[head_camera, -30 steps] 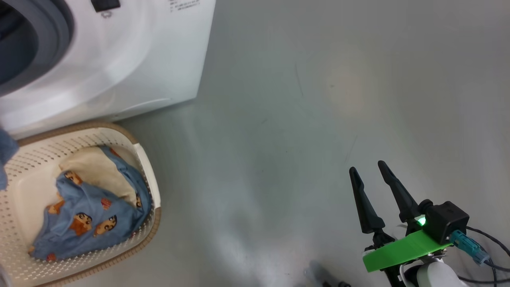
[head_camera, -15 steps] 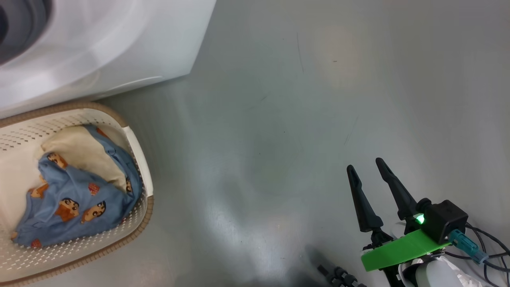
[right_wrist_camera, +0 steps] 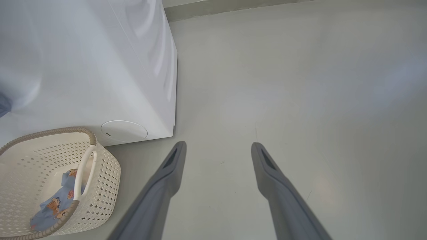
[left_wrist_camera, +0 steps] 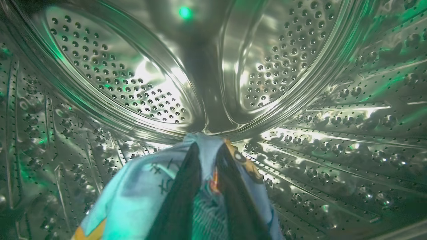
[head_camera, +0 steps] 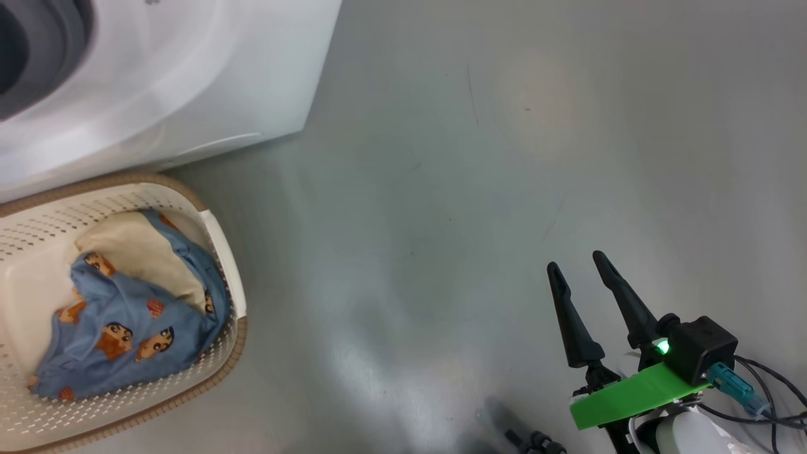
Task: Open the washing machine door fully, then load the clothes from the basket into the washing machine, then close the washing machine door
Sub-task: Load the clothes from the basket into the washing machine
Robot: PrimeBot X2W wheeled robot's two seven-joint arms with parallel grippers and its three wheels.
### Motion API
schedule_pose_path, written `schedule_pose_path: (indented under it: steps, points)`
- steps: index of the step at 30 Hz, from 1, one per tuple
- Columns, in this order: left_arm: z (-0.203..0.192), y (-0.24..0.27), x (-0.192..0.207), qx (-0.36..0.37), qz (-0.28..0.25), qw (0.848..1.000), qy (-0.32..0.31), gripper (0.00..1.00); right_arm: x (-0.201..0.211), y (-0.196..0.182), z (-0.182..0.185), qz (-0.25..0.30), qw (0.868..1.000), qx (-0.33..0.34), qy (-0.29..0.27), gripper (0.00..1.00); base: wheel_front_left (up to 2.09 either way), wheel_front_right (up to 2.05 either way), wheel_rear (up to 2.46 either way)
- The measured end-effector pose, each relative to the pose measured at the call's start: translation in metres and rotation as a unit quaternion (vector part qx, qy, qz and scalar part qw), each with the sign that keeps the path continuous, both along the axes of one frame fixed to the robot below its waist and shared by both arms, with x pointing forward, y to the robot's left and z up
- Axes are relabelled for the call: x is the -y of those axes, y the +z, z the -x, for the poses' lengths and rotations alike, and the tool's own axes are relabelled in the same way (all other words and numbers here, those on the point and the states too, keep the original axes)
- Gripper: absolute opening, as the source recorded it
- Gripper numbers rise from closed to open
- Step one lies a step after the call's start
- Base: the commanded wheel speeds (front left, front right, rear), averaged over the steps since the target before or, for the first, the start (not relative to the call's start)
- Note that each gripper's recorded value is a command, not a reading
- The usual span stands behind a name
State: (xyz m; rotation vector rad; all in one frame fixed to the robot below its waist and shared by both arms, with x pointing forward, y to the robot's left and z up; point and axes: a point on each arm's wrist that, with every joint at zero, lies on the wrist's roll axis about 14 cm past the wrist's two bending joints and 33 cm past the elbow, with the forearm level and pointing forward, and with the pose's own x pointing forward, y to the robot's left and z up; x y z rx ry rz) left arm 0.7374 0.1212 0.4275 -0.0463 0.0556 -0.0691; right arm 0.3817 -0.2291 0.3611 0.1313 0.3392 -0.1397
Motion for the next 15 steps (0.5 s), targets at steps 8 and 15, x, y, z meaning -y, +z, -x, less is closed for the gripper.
schedule_pose_path:
  steps: [8,15]
  points:
    - [0.01,-0.009,-0.006,-0.05,-0.017,0.998,0.019,1.0,-0.004,0.009,-0.004,-0.005,1.0,0.016,0.006,1.0,0.0,0.0,0.0]
    - [0.02,-0.002,-0.007,-0.054,-0.022,0.998,0.03,1.0,-0.01,0.013,-0.009,-0.01,0.999,0.027,0.015,1.0,0.0,0.0,0.0]
